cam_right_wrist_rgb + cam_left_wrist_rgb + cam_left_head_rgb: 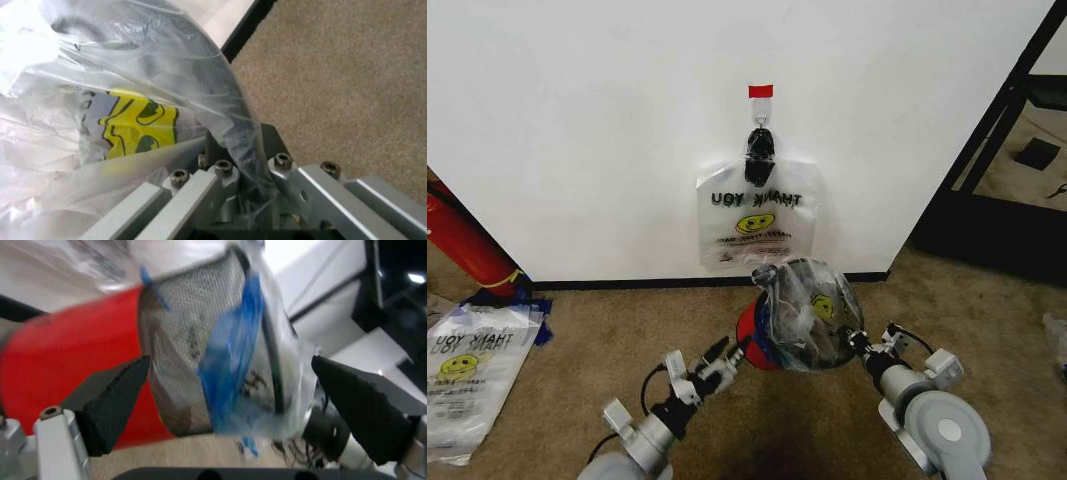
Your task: Pick up the garbage bag from the wall and place it over the trash bin.
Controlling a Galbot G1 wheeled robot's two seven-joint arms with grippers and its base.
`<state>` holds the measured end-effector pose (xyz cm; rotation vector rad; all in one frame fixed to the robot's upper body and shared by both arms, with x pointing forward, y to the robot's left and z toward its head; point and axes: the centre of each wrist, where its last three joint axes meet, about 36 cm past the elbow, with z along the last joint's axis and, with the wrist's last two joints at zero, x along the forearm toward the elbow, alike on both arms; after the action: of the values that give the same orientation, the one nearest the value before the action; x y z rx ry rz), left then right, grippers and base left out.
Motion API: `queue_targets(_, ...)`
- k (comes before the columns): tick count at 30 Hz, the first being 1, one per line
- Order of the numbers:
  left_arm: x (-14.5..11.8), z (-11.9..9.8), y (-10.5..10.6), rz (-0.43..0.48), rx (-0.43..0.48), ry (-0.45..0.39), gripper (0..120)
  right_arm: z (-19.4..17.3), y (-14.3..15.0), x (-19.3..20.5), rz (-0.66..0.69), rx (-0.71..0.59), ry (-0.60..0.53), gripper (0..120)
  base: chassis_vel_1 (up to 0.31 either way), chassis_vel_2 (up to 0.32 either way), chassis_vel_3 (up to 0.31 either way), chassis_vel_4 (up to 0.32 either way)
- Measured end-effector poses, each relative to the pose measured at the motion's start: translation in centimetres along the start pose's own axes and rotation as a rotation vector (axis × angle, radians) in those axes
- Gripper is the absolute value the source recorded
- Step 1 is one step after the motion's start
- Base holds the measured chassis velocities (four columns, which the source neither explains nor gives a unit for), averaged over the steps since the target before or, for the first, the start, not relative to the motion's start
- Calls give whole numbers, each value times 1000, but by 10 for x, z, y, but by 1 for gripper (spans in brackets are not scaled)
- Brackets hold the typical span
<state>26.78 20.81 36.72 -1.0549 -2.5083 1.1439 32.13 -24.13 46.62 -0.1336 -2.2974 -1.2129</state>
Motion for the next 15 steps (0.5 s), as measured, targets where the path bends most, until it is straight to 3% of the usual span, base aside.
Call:
queue_targets(8, -8, -1, 18, 8, -41, -18, 88, -1, 3, 6, -13, 1, -1, 0, 0, 0, 0, 0)
queue_targets(15, -12, 3, 15, 20, -34, -34, 84, 3, 7, 8, -20, -3, -4, 0, 0, 0, 0, 0)
